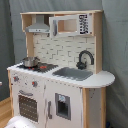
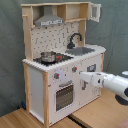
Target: Play with the kitchen
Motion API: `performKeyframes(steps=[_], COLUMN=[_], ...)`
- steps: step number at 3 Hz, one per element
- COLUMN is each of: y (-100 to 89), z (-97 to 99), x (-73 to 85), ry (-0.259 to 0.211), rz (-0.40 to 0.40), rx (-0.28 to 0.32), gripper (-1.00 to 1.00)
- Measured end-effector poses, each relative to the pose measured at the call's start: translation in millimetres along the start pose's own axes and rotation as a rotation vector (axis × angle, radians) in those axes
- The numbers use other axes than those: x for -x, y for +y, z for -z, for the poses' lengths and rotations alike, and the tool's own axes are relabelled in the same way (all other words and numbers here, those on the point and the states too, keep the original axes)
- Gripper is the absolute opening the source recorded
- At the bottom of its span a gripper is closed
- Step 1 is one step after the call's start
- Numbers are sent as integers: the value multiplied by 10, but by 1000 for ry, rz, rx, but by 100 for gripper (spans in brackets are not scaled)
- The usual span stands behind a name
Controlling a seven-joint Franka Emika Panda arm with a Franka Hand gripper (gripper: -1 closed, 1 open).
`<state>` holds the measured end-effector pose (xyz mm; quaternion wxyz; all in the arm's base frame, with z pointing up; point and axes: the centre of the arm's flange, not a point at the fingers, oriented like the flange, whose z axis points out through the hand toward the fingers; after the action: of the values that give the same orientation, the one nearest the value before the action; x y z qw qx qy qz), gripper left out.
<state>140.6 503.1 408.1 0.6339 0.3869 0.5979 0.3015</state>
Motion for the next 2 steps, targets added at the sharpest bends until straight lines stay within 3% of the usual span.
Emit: performKeyframes(steps=[2], y=[665], z=[-105], x=[324], ry=[-22], rz=[-242], rx=[-60], gripper=[100])
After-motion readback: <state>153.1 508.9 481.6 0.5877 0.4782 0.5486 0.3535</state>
